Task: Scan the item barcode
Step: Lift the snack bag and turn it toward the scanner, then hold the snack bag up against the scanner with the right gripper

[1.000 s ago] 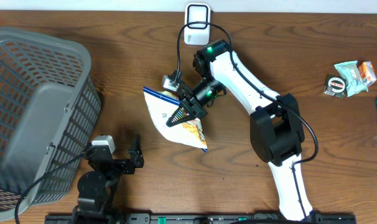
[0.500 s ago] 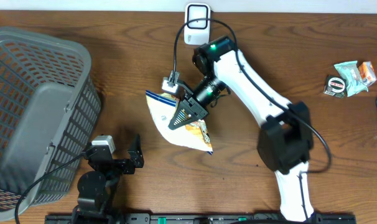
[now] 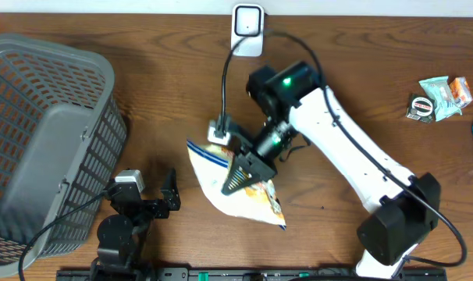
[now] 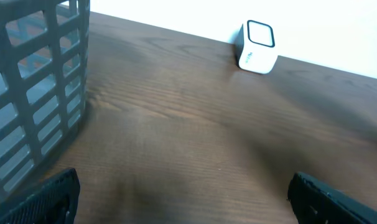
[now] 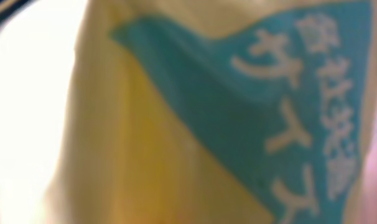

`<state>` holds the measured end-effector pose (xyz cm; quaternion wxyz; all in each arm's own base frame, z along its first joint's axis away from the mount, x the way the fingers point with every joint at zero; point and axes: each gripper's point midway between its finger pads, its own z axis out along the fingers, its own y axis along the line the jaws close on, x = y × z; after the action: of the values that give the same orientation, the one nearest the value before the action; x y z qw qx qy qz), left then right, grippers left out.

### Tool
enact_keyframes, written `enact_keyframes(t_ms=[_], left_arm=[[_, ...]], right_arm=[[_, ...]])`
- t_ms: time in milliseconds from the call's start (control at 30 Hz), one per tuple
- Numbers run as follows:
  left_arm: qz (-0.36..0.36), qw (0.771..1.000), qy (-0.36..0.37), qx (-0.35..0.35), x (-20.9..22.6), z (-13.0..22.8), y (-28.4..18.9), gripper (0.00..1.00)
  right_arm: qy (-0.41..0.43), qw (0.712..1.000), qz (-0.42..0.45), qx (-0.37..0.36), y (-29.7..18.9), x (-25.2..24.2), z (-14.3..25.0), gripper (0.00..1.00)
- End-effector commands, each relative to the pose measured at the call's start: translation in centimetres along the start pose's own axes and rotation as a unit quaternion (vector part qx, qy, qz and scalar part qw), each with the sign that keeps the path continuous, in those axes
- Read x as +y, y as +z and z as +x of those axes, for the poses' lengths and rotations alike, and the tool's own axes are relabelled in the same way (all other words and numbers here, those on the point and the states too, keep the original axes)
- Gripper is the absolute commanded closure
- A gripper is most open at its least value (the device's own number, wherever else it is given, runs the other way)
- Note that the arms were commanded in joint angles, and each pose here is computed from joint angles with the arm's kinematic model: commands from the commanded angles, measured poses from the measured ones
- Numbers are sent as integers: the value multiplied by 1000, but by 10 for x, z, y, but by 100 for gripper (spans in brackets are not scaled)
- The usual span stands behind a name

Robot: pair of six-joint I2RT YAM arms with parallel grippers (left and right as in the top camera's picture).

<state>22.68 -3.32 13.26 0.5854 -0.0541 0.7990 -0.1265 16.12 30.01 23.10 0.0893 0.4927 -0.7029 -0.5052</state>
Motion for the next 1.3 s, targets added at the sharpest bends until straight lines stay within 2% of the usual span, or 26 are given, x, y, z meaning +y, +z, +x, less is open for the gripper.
enact_keyframes(t_ms=[0,200,300,400,467,567,667,767,1033,1133,1267], left_arm=[[-3,1000,-2,18,3,12,2,2],[-3,1000,-2,18,3,12,2,2],[-3,1000,-2,18,3,12,2,2],[-3,1000,-2,18,3,12,2,2],[-3,1000,-2,18,3,12,2,2],[-3,1000,-2,18,3,12,2,2],[-3,1000,-2,18,3,12,2,2],[-3,1000,-2,18,3,12,2,2],[-3,1000,-2,18,3,12,2,2],[-3,1000,-2,18,3,12,2,2],[-3,1000,-2,18,3,12,2,2]], right_arm=[[4,1000,-12,-10,-1,5,7,99],[9,999,33,29,-4,-9,21,98],[-13,988,122,93,-11,-43,39,98],[-18,962,239,131,-28,-87,42,98],[16,926,360,116,-54,-127,30,99],[57,849,522,59,-102,-170,5,99],[60,784,617,17,-142,-187,-15,99],[44,732,680,-5,-173,-196,-30,99],[-28,657,748,-85,-241,-204,-77,99],[-50,635,766,-90,-262,-216,-85,99],[-65,586,805,-66,-289,-243,-93,99]])
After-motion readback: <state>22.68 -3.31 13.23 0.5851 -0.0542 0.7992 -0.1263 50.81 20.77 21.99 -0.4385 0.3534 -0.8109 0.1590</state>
